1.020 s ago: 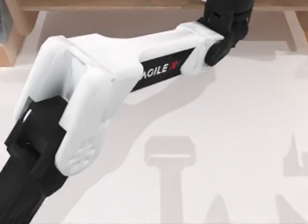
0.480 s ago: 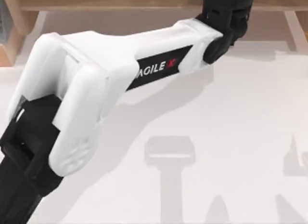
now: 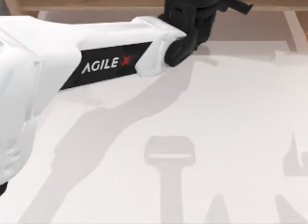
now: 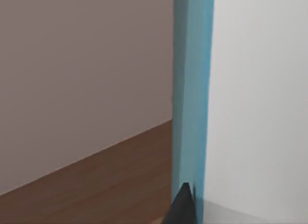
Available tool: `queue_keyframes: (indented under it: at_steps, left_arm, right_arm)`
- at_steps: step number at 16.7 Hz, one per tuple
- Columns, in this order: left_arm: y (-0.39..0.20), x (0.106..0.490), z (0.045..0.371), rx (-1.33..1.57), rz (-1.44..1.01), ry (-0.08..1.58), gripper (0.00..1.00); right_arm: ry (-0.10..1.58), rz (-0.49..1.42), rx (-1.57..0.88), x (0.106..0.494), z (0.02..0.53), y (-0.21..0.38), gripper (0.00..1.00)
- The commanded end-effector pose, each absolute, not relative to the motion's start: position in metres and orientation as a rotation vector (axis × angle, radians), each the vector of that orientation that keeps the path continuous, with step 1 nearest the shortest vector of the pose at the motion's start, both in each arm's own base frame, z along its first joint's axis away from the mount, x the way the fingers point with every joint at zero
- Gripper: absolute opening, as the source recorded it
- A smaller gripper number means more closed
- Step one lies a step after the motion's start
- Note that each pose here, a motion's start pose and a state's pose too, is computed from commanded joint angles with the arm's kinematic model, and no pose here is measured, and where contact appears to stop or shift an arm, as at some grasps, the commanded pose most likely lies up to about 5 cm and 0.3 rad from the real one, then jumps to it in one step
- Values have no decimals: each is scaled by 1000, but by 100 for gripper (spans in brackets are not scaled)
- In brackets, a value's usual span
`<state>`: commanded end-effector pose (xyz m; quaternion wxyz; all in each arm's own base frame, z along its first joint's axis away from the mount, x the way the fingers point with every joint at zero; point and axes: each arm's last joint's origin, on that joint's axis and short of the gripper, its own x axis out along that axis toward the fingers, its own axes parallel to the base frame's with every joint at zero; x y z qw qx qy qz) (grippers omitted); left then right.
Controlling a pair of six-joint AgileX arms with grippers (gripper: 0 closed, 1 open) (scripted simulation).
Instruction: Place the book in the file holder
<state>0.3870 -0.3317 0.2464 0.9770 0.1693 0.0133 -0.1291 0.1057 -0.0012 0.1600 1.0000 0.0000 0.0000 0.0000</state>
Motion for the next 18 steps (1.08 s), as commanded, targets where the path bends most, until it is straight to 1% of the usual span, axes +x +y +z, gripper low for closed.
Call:
queue_keyframes:
  at_steps: [3,6,9,13,18]
  left_arm:
    - [-290,364,254,479,-370,27,0]
    - [-235,340,261,601,-459,3,0]
    - [-173,316,258,725,-502,-23,0]
    - [-90,293,230,905,-494,8,0]
    - [5,273,185,1105,-422,133,0]
  right_arm:
    - [0,0,0,106,160,-1,100]
    - [0,0,0,106,160,-1,100]
    - [0,0,0,106,160,-1,100]
    - [0,0,0,106,160,-1,100]
    - [0,0,0,106,160,-1,100]
